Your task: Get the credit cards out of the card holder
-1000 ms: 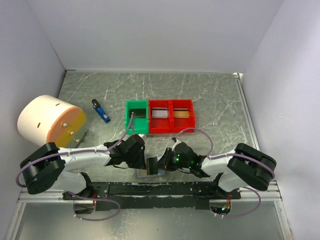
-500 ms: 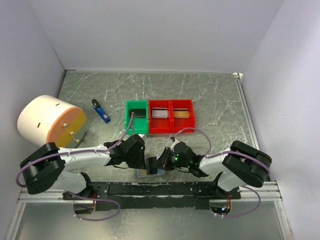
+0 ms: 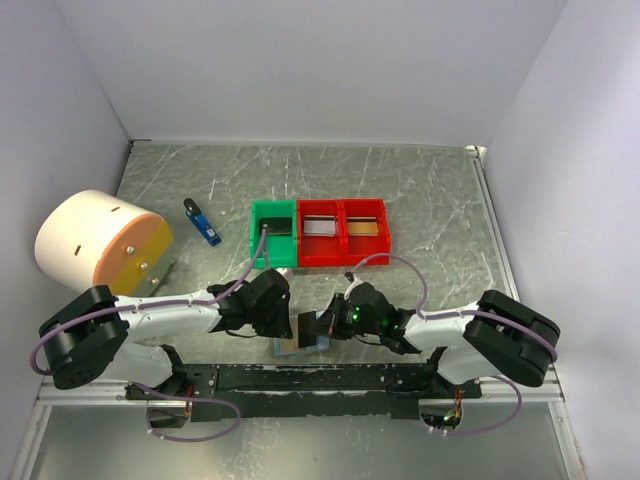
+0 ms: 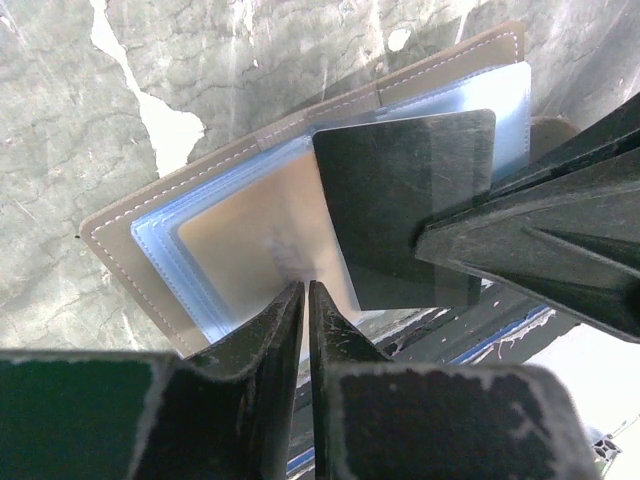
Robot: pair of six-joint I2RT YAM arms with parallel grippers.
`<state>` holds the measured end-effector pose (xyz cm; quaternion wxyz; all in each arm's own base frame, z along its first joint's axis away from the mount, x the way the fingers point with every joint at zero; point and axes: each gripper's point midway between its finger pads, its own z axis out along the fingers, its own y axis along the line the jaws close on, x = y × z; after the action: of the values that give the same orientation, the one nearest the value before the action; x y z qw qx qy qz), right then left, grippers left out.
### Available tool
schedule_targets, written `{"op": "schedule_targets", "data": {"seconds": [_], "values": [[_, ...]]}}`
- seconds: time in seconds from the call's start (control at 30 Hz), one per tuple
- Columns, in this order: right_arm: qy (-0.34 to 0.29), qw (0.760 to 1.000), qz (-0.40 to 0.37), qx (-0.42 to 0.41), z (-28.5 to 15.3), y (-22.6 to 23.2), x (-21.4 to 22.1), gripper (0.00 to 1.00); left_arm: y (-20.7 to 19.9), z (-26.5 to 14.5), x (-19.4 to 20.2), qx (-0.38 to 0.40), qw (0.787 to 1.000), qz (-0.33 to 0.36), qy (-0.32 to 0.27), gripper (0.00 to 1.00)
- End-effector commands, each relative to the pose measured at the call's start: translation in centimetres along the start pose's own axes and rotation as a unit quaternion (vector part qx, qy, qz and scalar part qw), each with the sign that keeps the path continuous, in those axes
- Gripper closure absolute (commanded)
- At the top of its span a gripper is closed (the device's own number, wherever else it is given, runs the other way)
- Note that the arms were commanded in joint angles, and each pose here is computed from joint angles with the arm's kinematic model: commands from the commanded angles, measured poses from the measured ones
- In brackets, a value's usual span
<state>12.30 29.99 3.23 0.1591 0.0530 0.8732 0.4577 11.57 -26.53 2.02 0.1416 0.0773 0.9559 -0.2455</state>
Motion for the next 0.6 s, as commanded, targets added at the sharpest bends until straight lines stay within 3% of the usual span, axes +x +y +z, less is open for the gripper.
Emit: {"op": "schedule_targets", "data": {"seconds": [0.0,0.3,0.57], "values": [[-0.009,1.000,-0.014,0.026,-0.3,-0.9,-0.4,1.00,3.2,-0.1,1.0,-0.069,0.998,0.009,0.009,0.79],[0.006,0.999,-0.031,0.018,-0.2,0.0,-0.2,1.00,2.5,-0.3,0.3,-0.060,0.998,0.015,0.000,0.78],[-0.001,1.000,-0.015,0.004,0.5,0.7,-0.6,0.87,2.8,0.0,0.9,-0.059,0.998,0.009,0.009,0.79]]}}
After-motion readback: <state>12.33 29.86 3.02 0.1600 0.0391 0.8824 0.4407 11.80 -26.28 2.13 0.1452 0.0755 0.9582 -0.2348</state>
